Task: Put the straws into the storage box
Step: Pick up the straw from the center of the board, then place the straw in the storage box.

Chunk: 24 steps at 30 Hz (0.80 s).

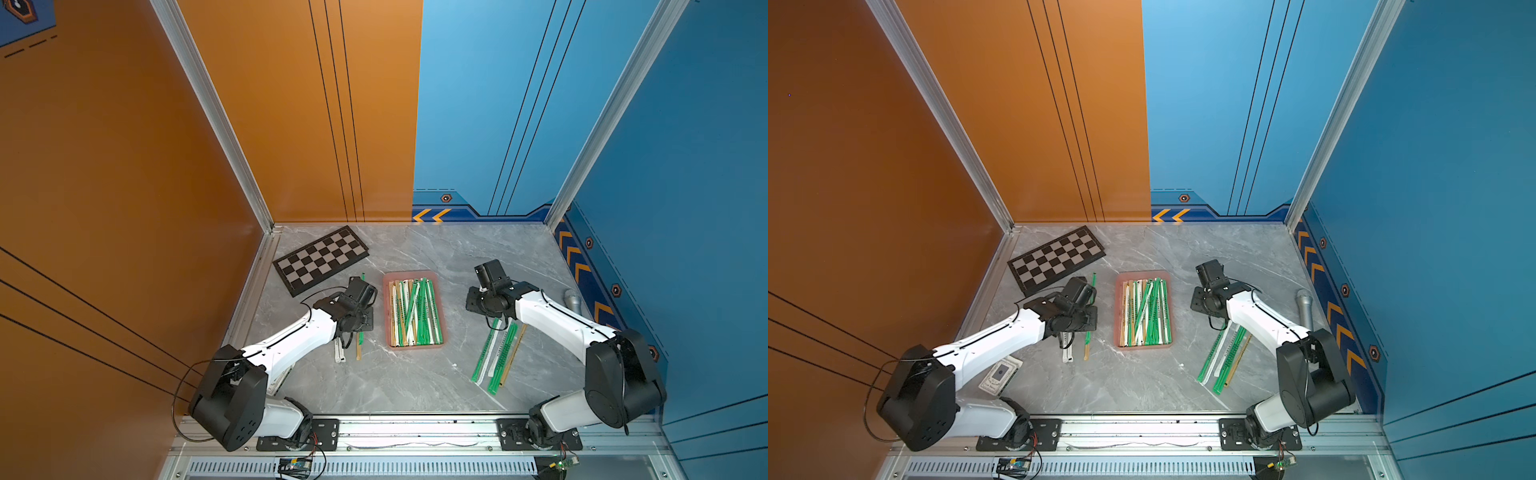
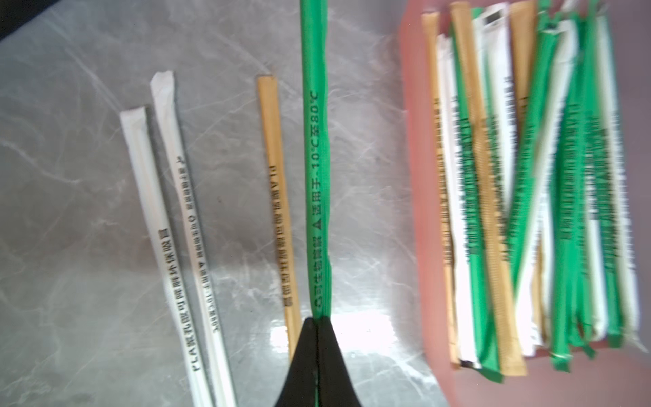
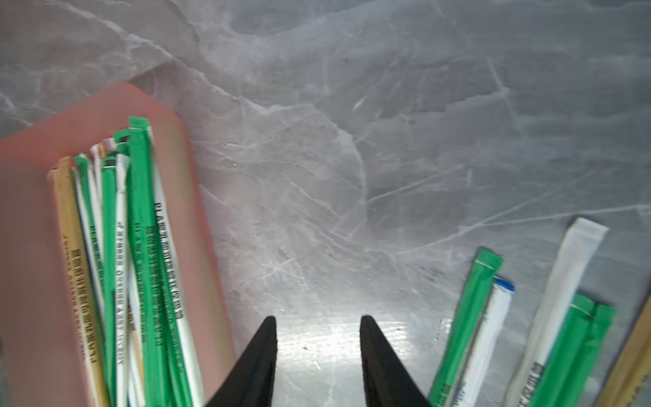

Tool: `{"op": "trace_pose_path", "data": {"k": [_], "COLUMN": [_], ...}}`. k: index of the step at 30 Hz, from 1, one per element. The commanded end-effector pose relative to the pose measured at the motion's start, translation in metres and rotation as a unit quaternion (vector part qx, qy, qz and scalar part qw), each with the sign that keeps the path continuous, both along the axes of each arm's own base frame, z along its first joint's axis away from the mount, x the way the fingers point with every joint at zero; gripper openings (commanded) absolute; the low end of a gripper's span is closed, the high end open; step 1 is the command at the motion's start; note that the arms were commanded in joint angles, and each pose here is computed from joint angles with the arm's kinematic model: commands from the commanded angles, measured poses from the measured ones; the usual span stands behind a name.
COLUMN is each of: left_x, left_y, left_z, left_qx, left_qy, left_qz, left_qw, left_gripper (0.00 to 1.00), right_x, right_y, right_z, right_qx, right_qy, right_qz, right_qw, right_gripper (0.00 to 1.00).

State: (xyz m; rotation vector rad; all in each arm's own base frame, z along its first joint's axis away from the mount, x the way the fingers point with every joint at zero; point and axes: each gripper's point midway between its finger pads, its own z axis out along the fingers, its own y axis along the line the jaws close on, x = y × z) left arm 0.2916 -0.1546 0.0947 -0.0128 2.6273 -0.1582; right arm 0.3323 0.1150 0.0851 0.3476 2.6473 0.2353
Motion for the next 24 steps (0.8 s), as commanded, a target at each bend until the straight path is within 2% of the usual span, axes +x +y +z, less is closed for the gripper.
{"op": "trace_pose_path", "data": {"k": [1, 6, 12, 24], "left_x": [0.003, 0.012, 0.02, 0.017], "left_y": [-0.026, -0.071, -0.107, -0.131], "left_z": [0.02, 0.036, 0.036, 0.006], "left_qx": [-0.023, -0.068, -0.109, -0.13], "left_qy": [-0.017, -0.036, -0.03, 0.009], "left_qz": [-0.015, -0.054, -0.079, -0.097], "left_qw": [0.999, 0.996, 0.99, 0.987], "left_gripper": [0.06, 0.06, 0.05, 0.08], "right_x": [-0.019, -0.035, -0.053, -0.074], "right_y": [-0.025, -0.048, -0.062, -0.07], "right_z": [-0.01, -0.024, -0.033, -0.042], "right_qx": [-0.027, -0.045, -0.047, -0.048], "right_qy": [0.026, 0.049, 0.066, 0.088], "right_qz": [-0.035, -0.066, -0.089, -0.101], "right_qw": [0.999, 0.996, 0.993, 0.99], "right_gripper": [0.42, 0.41, 0.41, 0.35]}}
